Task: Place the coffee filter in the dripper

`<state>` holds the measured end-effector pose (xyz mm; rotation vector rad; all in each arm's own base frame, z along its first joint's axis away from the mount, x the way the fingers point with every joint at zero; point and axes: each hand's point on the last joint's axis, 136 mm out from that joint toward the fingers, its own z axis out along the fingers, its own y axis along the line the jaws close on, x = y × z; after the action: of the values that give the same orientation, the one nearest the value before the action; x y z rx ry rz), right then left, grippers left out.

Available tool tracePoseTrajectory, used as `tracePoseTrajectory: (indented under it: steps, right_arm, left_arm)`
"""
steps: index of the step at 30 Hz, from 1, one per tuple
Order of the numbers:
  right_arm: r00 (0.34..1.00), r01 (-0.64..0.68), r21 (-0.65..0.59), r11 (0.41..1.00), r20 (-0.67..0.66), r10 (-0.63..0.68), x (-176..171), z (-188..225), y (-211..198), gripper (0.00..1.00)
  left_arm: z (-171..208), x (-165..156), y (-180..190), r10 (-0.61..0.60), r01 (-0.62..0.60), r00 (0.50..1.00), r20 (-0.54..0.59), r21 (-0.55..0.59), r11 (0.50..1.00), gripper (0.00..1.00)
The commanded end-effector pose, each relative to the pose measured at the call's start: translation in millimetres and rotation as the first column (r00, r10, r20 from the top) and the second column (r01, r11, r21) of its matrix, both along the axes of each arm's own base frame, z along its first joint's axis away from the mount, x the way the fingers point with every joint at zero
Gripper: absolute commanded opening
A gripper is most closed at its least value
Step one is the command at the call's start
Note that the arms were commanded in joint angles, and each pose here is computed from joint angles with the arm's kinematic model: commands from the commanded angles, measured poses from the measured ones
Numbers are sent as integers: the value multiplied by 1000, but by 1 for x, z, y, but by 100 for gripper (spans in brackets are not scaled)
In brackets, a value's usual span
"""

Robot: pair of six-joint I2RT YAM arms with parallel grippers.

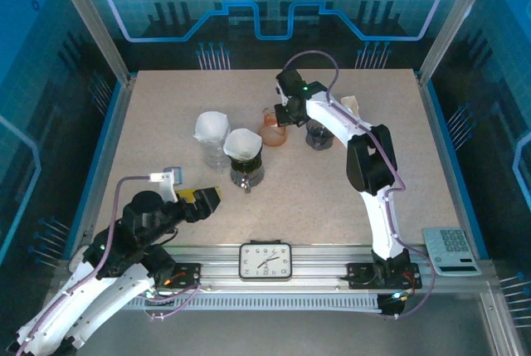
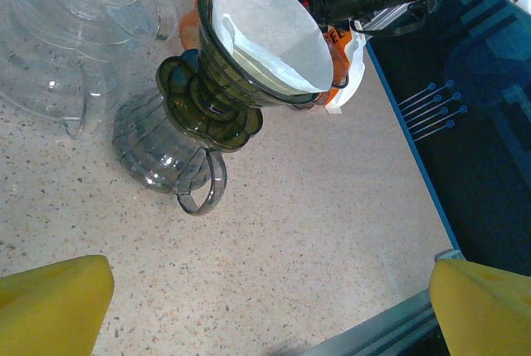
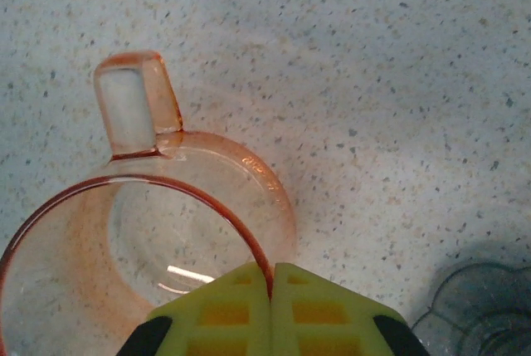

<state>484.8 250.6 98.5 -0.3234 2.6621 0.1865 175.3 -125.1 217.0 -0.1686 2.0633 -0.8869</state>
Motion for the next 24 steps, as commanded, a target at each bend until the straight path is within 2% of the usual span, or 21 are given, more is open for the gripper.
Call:
tracePoseTrajectory:
  steps: [1, 8, 17, 24]
  right_arm:
    - [1000, -12, -4, 1000, 21, 12, -18, 18, 0, 0]
    - [1000, 0, -21, 1000, 23, 1, -71, 26, -20, 0]
    - [998, -65, -80, 995, -1, 65, -154, 9, -33, 0]
    - [996, -86, -62, 994, 20, 87, -188, 14, -35, 0]
  left_arm:
    - [20, 2, 8, 27, -27, 998, 57, 10, 1000, 99]
    - [36, 2, 14, 38, -43, 993, 116, 40, 998, 99]
    - [38, 6, 13, 41, -47, 992, 121, 50, 998, 99]
    - [33, 10, 9, 38, -43, 994, 102, 45, 998, 99]
